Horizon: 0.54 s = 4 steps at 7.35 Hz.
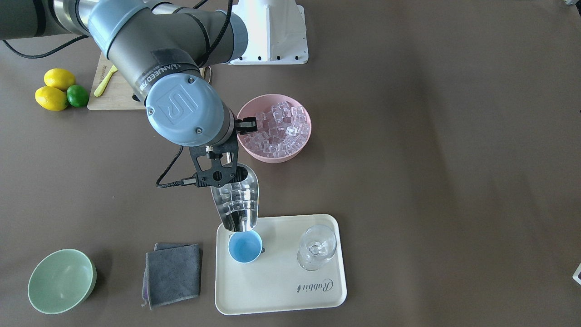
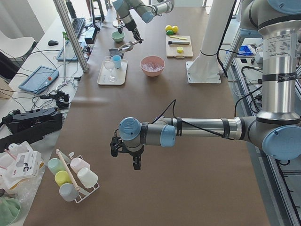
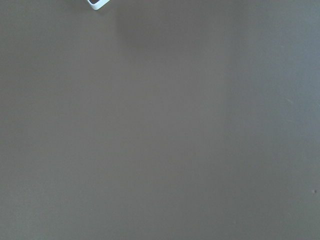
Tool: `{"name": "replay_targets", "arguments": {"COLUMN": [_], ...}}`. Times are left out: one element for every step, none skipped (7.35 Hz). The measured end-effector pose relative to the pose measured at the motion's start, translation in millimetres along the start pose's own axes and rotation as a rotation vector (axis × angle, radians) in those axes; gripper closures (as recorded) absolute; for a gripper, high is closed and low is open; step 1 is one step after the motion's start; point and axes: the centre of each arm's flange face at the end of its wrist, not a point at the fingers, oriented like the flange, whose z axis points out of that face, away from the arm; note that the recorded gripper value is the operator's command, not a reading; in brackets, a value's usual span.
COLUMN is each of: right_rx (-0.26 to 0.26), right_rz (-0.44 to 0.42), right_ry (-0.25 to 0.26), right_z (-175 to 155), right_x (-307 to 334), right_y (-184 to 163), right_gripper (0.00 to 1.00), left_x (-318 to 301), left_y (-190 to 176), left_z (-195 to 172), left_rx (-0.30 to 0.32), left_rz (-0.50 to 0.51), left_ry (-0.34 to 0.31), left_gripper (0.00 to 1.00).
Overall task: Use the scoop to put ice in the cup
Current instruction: 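Tilt the scoop over the light-blue cup with the right gripper, pouring ice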
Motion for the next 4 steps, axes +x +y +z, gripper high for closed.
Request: {"name": "replay_targets", "arguments": {"right_rx": [-0.019,-0.034,-0.047,-0.057], "right_rz": [0.009,0.017,0.026,0.034], "right_ry": [-0.012,-0.022,-0.033,-0.045], "right_z": [2.3,4.4,5.8,5.8], "right_x": [0.1,0.9,1.9,2.7], "right_y": [-6.1,-9.9,-12.2,-13.4], "right_gripper": [1.00,1.00,1.00,1.00], "left_x": [0.9,1.2,0.3,0.1], "left_y": [0.8,1.5,2.5,3.0], "left_z": [-0.7,-0.8,-0.7,-0.6], "left_rx": [-0.001,-0.002,-0.002,-0.003], "left_rz": [-0.001,0.000,-0.002,-0.002], "left_ry": [-0.001,-0.001,0.000,0.000], "left_gripper": [0.02,0.02,0.02,0.02]}}
